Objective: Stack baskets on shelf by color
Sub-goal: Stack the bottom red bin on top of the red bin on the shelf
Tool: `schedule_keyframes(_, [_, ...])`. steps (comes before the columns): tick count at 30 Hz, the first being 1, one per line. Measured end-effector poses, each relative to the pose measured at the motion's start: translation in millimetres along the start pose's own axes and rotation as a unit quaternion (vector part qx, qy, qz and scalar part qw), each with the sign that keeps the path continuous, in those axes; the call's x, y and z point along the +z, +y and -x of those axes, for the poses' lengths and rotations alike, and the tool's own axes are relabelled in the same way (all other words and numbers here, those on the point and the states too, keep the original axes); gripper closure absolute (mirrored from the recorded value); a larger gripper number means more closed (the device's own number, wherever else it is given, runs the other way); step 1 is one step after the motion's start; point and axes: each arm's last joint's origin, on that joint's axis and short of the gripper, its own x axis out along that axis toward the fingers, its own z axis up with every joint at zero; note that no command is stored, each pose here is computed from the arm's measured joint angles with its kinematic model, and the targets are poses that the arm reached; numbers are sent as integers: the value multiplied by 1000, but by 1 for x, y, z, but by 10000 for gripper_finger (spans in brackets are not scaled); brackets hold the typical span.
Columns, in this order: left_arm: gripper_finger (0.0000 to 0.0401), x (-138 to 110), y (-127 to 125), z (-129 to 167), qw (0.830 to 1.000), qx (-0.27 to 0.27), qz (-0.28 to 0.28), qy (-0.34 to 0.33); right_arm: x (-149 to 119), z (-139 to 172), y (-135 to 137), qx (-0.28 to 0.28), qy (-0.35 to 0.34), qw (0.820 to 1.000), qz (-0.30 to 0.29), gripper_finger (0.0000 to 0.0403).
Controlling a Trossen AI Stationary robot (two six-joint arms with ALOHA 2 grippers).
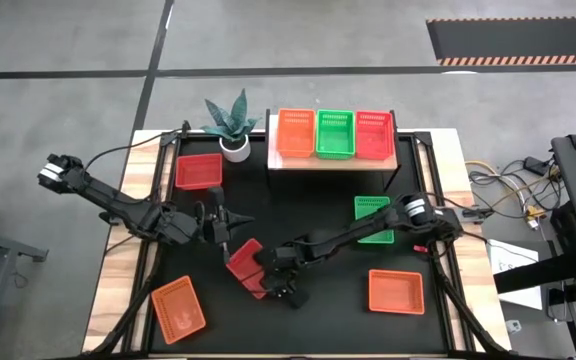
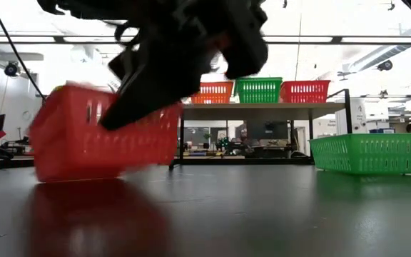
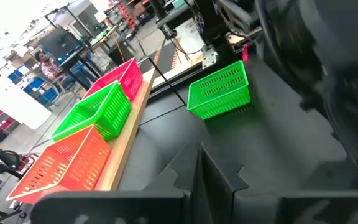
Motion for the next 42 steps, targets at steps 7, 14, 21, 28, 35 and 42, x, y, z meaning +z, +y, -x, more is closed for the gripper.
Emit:
schedule_keyframes(7, [398, 0, 0, 0, 1000, -1, 1, 0, 22, 57, 6, -26, 17, 999, -14, 394])
schedule_keyframes(14, [398, 0, 0, 0, 1000, -2, 12, 1, 39, 137, 12, -88, 28, 995, -34, 394])
schedule_keyframes(21, [398, 0, -1, 0, 1000, -2, 13, 1, 36, 227, 8, -175, 20, 981, -78, 394])
schedule_keyframes(28, [398, 0, -1, 0, 1000, -2, 13, 1, 9, 308, -3, -263, 40, 955, -133, 394])
schedule_keyframes(35, [398, -2, -2, 0, 1000, -3, 11, 3, -29, 366, -14, -325, 61, 927, -180, 394])
schedule_keyframes(42, [398, -2, -2, 0, 1000, -3, 11, 3, -71, 396, -12, -341, 62, 916, -204, 394])
